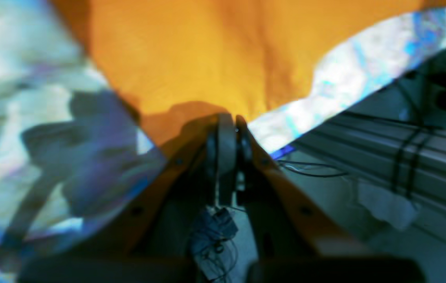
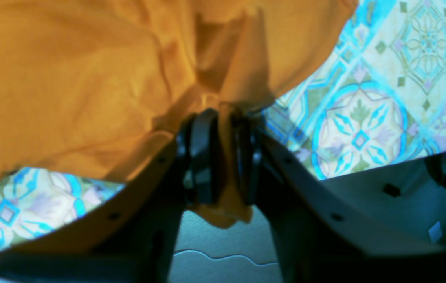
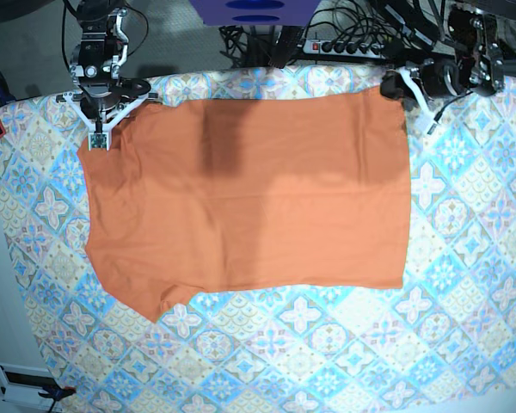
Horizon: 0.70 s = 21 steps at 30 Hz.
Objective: Fold the T-shirt properly
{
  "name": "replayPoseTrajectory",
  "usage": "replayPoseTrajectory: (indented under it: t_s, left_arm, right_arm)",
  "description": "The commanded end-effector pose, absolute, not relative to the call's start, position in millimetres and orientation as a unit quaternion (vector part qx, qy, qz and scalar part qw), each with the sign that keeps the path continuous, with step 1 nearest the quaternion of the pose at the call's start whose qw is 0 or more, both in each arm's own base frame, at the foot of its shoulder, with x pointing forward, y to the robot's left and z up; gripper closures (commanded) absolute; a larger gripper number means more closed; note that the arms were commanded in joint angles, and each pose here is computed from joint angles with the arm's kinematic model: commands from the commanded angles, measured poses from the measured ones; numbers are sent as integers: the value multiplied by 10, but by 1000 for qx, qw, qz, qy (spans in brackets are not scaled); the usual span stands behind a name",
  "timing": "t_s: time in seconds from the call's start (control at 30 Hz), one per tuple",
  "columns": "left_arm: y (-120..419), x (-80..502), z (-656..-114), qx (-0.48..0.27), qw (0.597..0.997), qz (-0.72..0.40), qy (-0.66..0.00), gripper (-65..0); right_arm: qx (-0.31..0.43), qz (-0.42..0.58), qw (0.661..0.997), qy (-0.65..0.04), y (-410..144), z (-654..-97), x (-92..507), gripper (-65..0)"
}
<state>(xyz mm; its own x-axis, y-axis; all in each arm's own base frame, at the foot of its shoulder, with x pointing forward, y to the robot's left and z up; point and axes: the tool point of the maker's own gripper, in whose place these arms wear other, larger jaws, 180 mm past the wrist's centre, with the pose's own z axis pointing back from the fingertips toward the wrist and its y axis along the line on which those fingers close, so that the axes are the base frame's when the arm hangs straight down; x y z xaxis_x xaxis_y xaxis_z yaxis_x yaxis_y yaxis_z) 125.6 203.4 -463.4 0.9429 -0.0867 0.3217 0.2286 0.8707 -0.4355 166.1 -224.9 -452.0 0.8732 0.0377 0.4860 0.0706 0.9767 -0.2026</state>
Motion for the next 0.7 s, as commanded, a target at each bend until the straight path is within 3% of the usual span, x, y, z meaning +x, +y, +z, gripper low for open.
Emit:
replayPoseTrajectory:
  t_s: [0.0,0.23,0.4,0.47,0.67]
  left_arm:
    - [2051,1303,-4578,-242,953,-84,-159,0]
    - [2171,1213,-4577,-230,958,-91,-145,-13]
    - [2175,1159,-4589,-231,959,-90,-139,-297]
    - [2192,1166,-4583,-229,959,-88,-141,-378]
    - [2166,1306,-4399,-271,944,-70,-172,-388]
  right_arm:
    - [-117,-4,956,-268,-2292,-4433,1726,-117]
    - [-115,-3,956,-271,-2276,-4427,1751,-119]
    - [-115,-3,956,-271,-2270,-4427,1756,-119]
    - [-115,-3,956,-271,-2270,-4427,1756,-120]
    - [-115,-3,956,-269,-2271,-4436,1749,-120]
